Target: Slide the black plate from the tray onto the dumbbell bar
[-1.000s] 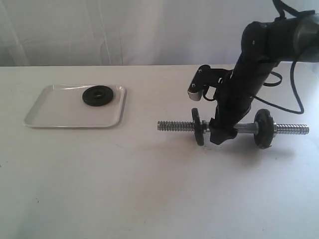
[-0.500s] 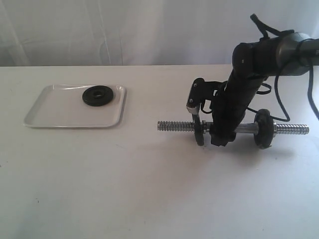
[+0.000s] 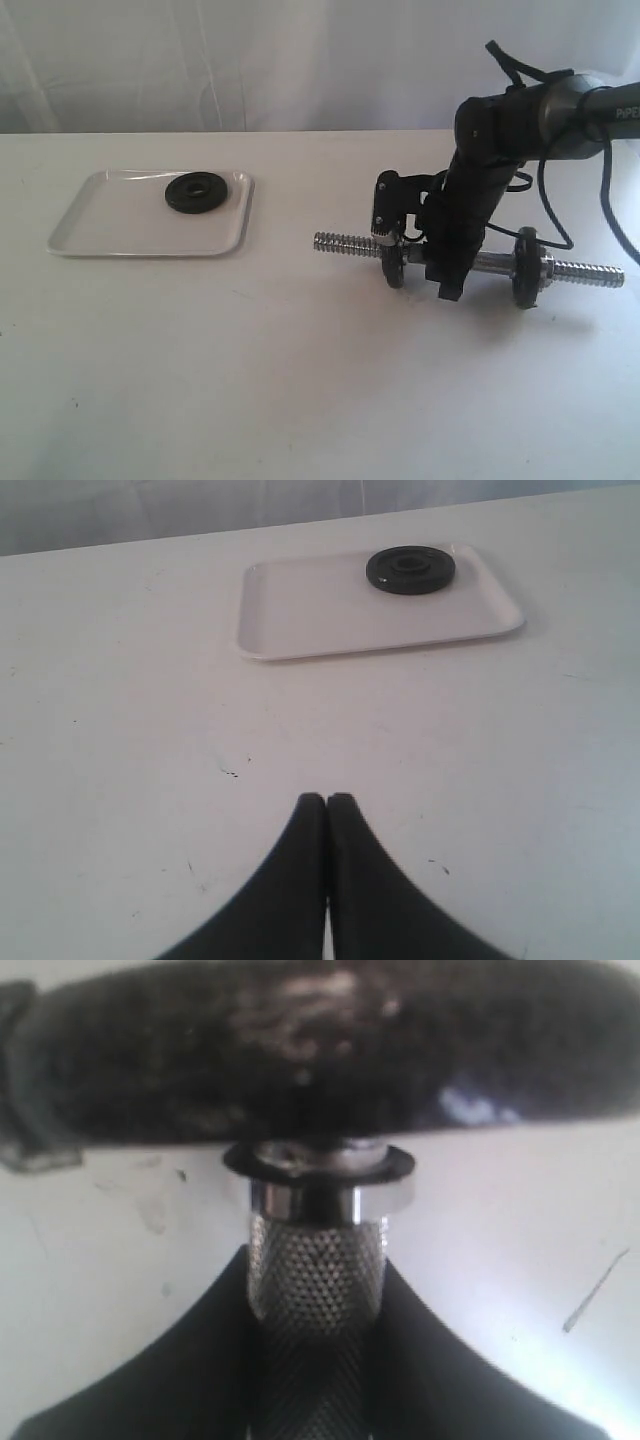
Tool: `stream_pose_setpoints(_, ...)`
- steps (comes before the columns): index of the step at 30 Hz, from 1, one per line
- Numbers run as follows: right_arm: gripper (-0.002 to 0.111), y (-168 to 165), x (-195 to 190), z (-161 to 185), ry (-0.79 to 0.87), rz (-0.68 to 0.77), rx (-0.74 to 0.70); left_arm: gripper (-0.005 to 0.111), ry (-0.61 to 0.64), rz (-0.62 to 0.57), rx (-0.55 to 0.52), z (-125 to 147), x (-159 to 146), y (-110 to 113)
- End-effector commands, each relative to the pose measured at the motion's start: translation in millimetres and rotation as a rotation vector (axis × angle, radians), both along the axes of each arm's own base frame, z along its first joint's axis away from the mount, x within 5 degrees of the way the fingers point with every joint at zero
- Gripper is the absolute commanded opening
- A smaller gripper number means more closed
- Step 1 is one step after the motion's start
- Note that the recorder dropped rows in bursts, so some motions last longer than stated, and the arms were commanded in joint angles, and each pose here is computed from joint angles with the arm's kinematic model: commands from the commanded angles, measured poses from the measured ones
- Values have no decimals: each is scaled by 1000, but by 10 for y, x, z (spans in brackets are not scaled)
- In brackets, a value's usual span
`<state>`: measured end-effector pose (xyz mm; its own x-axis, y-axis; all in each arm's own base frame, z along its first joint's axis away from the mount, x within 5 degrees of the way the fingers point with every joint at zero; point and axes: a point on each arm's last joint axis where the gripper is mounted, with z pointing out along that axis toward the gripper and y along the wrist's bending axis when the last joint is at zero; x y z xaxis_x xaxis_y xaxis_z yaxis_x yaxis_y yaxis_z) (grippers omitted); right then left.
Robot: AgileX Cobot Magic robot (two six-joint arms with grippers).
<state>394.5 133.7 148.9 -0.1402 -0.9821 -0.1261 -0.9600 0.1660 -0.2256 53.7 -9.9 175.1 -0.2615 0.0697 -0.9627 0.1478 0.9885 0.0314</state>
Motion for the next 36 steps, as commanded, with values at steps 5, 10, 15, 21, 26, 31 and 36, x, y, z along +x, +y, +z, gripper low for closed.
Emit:
stream_pose_setpoints(5, 0, 425, -38, 49, -122, 100, 68, 0, 1, -3, 0, -10, -3, -2)
stream_pose_setpoints(10, 0, 554, -24, 95, -172, 88, 128, 0, 1, -3, 0, -10, -3, -2)
stream_pose_setpoints(15, 0, 816, -72, 161, -240, 137, 167, 0, 1, -3, 0, -10, -3, -2)
stream_pose_setpoints(21, 0, 1014, -84, 239, -287, 165, 201, 0, 1, -3, 0, -10, -3, -2)
stream_pose_setpoints(26, 0, 1040, -43, 233, -322, 99, 246, 0, 1, -3, 0, -10, -3, -2)
stream_pose_setpoints(31, 0, 1038, -46, 224, -313, 88, 248, 0, 1, -3, 0, -10, -3, -2)
stream_pose_setpoints(36, 0, 1039, -46, 154, -292, 88, 238, 0, 1, -3, 0, -10, -3, -2)
